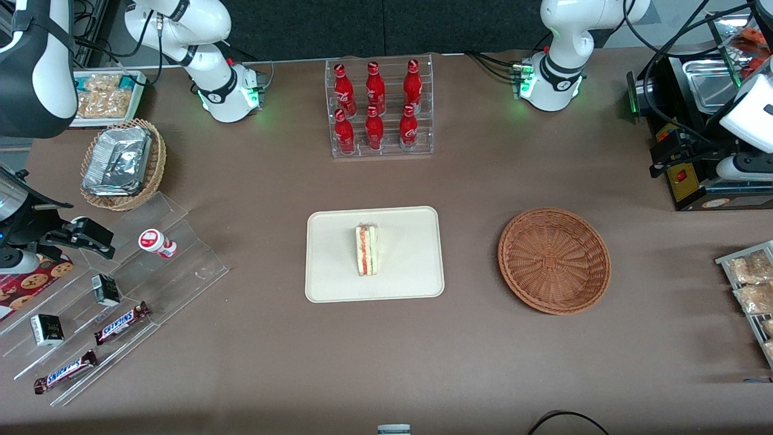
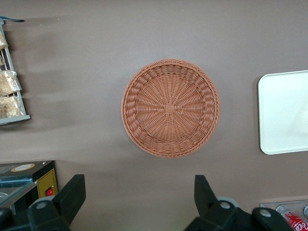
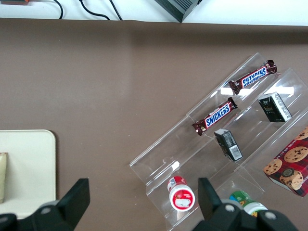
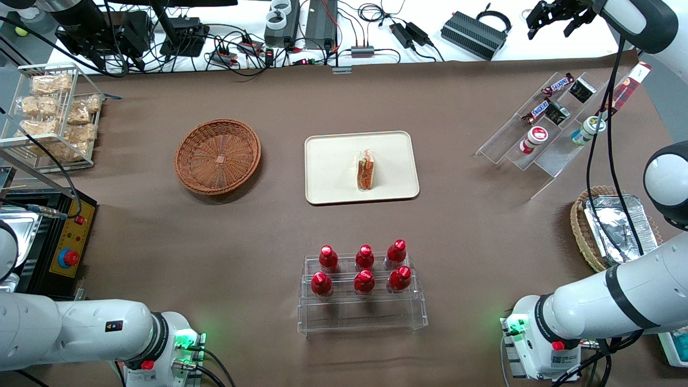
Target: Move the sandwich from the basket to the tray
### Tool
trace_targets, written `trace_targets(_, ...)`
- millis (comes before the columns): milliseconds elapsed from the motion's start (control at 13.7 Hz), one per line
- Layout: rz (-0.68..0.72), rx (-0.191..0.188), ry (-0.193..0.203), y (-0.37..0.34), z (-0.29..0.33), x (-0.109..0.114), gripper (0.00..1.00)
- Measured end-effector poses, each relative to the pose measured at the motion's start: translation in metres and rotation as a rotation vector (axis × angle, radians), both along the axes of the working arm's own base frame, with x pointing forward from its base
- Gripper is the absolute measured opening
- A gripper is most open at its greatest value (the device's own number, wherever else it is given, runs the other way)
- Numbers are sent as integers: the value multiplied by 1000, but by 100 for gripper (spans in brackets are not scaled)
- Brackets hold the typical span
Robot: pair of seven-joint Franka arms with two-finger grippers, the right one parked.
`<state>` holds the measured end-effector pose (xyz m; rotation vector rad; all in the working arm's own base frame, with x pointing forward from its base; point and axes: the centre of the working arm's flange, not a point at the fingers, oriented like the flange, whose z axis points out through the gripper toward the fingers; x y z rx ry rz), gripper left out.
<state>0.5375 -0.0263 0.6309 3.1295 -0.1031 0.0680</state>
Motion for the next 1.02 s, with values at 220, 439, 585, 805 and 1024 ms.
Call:
trace_targets(220,-2,2,0,-1,0,0,100)
trace_targets(439,-3,14,-1,0,0,0,100)
trace_targets(585,-5,20,-6,-1,2,0,100)
trace_targets(805,-8,17,-30,-2,14,2,100)
trace_targets(1024,-11,16,-34,-4,20,3,100)
